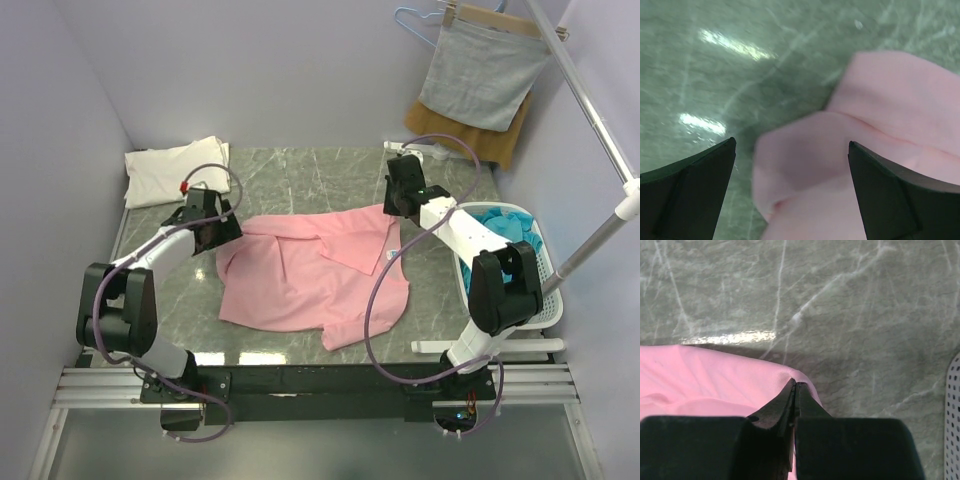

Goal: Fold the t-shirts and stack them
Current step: Flatten out the tshirt

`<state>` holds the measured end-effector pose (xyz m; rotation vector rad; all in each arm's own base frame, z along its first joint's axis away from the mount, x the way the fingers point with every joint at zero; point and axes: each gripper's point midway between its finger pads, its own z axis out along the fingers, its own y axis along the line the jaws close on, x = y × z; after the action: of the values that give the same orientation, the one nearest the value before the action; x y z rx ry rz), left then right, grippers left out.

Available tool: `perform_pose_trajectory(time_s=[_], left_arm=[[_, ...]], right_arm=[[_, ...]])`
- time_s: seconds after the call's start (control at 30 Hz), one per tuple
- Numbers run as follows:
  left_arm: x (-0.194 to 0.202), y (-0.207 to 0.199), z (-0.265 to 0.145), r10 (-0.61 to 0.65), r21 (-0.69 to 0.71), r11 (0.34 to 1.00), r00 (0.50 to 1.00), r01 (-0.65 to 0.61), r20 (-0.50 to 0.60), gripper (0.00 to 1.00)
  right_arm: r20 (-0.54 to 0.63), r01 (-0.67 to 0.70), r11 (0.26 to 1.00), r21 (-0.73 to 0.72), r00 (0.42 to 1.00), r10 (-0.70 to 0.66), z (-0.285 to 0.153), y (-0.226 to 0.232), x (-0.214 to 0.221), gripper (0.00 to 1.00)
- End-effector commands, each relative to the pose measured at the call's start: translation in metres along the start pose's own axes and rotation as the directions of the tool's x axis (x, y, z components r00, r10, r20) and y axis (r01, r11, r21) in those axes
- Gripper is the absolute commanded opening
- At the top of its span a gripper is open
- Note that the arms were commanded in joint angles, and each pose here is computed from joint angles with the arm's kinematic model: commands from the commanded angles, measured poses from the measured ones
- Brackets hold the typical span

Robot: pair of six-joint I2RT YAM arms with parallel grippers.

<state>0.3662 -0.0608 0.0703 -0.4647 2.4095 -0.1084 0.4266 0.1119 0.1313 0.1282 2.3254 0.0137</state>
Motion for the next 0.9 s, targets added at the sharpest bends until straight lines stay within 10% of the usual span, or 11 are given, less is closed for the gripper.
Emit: perform_pose_trajectory(time_s=[0.0, 0.5, 0.7, 0.87], left_arm=[[-0.025, -0.006, 0.011, -0.054, 0.061, 0.997, 0.998, 0.052, 0.043, 0.99], [-0.002, -0.049, 0.054, 0.008, 0.286, 0.958, 0.994, 0.023, -0.105, 0.97], [0.028, -0.09, 0.041, 0.038, 0.543, 0.835, 0.974, 0.092, -0.225, 0.05], [0.001, -0.097, 0.017, 0.031, 0.564, 0.823, 0.987, 0.063, -0.155, 0.01]], right_arm=[[0.071, -0.034, 0.999, 0.036, 0.997, 0.032, -0.013, -0.016, -0.027, 0.0], [0.045, -0.03, 1.0, -0.004, 0.999, 0.03, -0.008, -0.014, -0.021, 0.0], [0.036, -0.036, 0.999, -0.018, 0.999, 0.036, -0.005, -0.013, -0.021, 0.0], [0.048, -0.036, 0.999, -0.01, 0.998, 0.037, -0.009, -0.017, -0.023, 0.0]])
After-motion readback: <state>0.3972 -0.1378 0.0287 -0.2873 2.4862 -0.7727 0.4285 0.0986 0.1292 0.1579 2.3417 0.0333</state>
